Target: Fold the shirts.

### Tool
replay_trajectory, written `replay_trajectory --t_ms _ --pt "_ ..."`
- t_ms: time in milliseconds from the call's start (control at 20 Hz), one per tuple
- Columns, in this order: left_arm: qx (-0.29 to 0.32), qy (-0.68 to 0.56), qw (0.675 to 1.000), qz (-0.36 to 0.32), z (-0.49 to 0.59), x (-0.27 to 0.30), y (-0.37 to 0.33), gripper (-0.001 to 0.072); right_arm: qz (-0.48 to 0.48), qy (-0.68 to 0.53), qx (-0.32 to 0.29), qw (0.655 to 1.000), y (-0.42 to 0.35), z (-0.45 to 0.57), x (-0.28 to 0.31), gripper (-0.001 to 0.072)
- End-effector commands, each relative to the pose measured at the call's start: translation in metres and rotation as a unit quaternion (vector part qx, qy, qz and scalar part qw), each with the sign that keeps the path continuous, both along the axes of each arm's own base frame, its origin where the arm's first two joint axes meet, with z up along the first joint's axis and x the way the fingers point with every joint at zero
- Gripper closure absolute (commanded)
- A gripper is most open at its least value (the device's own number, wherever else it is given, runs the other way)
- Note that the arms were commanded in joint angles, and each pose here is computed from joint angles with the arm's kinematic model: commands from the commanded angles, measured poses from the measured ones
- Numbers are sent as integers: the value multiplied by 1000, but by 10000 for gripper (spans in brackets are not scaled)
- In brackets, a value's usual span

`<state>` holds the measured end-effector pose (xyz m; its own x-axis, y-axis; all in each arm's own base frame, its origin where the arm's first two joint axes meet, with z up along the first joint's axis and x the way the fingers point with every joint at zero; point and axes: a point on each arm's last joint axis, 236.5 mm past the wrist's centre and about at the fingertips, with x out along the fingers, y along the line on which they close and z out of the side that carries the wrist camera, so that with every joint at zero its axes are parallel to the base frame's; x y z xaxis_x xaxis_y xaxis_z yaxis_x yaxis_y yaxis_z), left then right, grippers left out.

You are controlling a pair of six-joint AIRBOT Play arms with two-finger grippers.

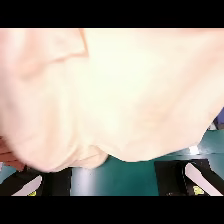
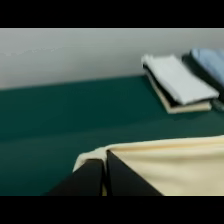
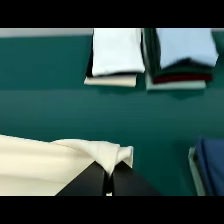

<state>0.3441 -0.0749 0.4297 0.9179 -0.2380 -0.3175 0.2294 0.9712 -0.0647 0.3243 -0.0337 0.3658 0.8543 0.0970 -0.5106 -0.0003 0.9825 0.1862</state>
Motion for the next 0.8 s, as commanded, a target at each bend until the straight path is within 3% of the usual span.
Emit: replay_trajectory --t_ms 0,150,300,550,750 --pt "35 203 979 -7 -147 84 -14 685 26 175 34 984 1 -128 41 693" --pt "52 346 937 -5 -285 121 -19 685 43 333 19 942 7 -254 56 693" --pt "57 407 912 2 -384 141 -19 684 52 391 45 918 17 -330 79 693" --pt "17 366 930 14 -390 176 -14 685 54 356 61 931 15 -334 137 693" --pt "13 440 898 -13 -401 141 0 684 61 347 42 935 11 -309 138 693"
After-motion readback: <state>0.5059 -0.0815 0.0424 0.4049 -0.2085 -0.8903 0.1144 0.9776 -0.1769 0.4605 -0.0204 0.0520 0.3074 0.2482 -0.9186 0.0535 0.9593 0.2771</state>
